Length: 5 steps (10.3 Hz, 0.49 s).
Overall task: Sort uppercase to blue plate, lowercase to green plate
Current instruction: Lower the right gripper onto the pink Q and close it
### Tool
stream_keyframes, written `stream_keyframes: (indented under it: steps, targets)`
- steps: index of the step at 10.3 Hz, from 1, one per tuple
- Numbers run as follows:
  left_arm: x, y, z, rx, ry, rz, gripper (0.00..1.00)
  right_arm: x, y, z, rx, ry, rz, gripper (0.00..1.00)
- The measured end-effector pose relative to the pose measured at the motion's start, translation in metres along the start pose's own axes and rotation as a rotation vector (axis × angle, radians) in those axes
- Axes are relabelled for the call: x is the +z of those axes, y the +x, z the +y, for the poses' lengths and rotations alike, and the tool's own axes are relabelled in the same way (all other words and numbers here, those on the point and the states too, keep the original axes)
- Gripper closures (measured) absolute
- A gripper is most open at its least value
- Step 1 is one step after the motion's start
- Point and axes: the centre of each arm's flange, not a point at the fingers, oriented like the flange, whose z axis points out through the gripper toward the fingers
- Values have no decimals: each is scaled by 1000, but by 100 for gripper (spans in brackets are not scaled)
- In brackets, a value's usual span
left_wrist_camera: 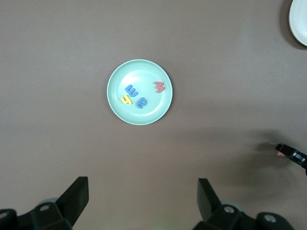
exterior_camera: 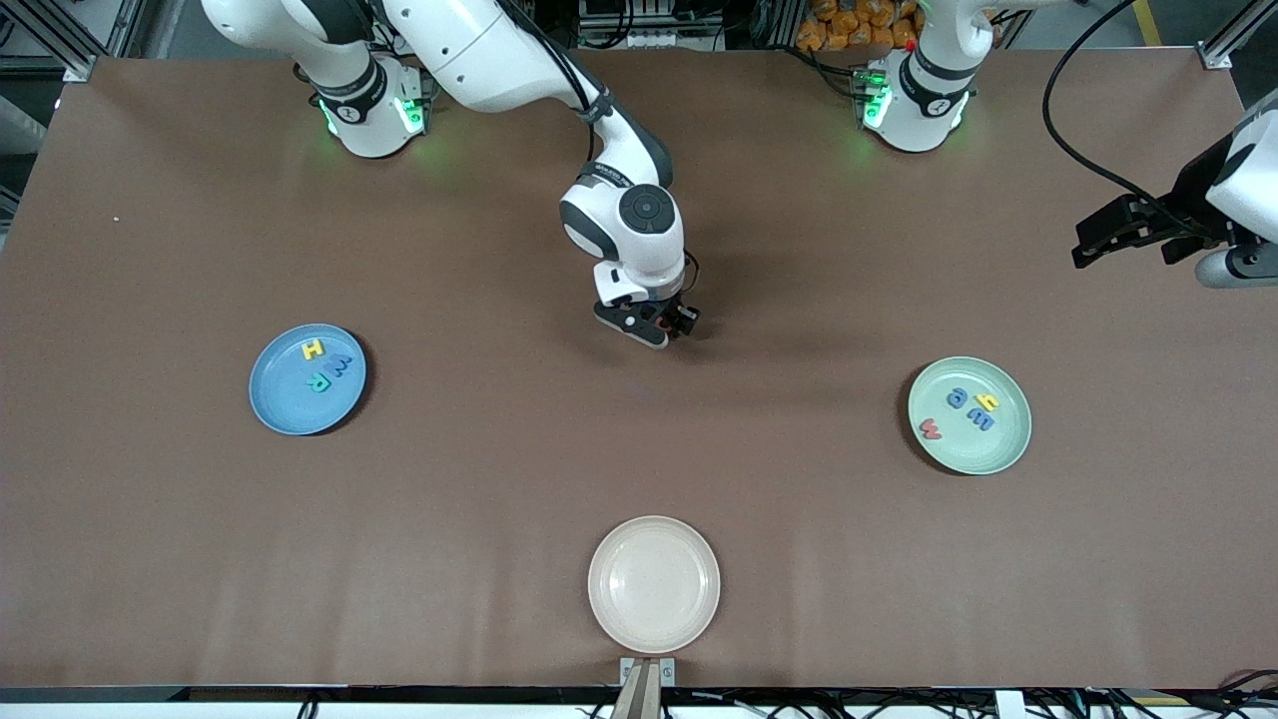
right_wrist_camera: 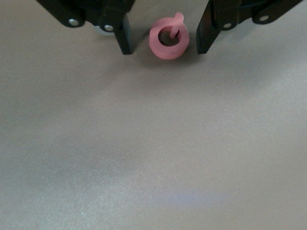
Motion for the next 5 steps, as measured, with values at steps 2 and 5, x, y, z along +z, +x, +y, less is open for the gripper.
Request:
stream_keyframes:
  steps: [2,5]
  targets:
    - [0,0,0,0,0,0,0,1,-2,-1,2,-2,-5,38]
    - [0,0,0,0,0,0,0,1,-3,-1,2,-5,-5,39]
